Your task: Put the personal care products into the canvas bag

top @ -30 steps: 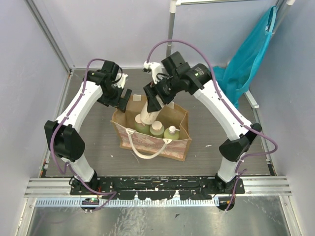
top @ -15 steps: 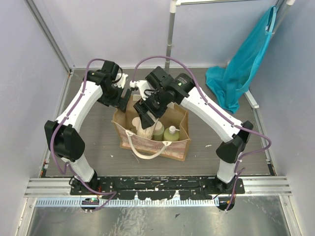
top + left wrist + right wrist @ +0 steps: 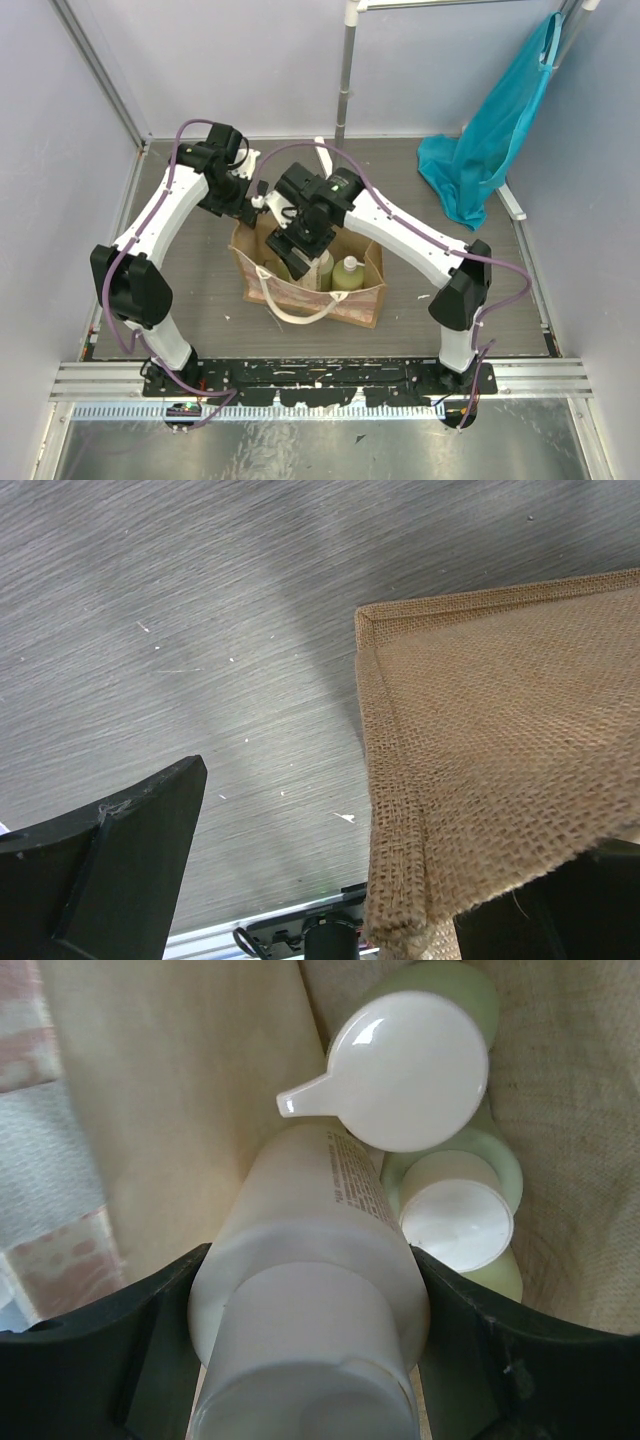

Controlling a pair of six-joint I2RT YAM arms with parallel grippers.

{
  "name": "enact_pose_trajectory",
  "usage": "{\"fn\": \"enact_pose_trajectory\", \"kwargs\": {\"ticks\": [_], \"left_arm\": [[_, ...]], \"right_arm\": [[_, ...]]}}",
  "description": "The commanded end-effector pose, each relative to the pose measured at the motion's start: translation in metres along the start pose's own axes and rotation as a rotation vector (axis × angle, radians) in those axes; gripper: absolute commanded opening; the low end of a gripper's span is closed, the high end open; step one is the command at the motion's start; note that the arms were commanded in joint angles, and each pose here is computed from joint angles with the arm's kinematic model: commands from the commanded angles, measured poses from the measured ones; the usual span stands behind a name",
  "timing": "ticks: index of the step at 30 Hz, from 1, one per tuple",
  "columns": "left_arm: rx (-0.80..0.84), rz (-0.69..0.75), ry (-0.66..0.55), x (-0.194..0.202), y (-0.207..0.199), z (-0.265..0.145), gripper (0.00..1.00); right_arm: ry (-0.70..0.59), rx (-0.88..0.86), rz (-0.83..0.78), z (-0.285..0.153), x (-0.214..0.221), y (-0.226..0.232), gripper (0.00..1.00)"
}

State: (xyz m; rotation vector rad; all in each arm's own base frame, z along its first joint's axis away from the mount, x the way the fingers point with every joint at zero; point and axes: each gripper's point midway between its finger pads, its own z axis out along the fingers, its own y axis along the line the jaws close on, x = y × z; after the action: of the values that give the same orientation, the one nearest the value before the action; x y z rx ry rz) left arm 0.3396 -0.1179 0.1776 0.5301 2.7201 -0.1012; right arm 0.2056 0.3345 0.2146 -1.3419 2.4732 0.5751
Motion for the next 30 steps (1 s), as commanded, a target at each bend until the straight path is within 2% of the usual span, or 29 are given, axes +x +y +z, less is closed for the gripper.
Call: {"fn": "enact_pose_trajectory", "kwargs": {"ticks": [1,11,18,20,23,25,28,30], "left_arm": [[-0.010,0.004,-0.022,-0.002,0.003,-0.002,0.98],[-0.021,0.002,-0.020,-0.001,0.004,-0.004,0.98],[-0.020,-0.002,-0.019,-0.001,0.004,-0.005,0.98],[-0.020,-0.002,-0.020,-0.001,0.004,-0.006,0.98],[-0.019,-0.004,-0.019,-0.002,0.004,-0.005,0.98],[-0.020,-0.003,-0.015,-0.001,0.004,-0.004,0.98],[-0.020,-0.003,-0.014,-0.002,0.004,-0.004,0.98],[-0.021,-0.003,-0.013,-0.002,0.004,-0.004,0.98]], "right_arm": [[0.018,0.087,-0.036,0.012,0.003,-0.002,0.01],[-0.053,0.134,0.014,0.049,0.009,-0.009,0.01],[-0.030,0.178,0.022,0.071,0.021,-0.021,0.03],[-0.002,0.188,0.021,0.075,0.026,-0.023,0.15],[0.006,0.205,0.012,0.072,0.026,-0.025,0.44],[-0.020,0.203,0.006,0.066,0.020,-0.023,0.59],[-0.051,0.200,0.004,0.057,0.012,-0.021,0.73],[-0.059,0.199,0.003,0.053,0.008,-0.019,0.77]]}}
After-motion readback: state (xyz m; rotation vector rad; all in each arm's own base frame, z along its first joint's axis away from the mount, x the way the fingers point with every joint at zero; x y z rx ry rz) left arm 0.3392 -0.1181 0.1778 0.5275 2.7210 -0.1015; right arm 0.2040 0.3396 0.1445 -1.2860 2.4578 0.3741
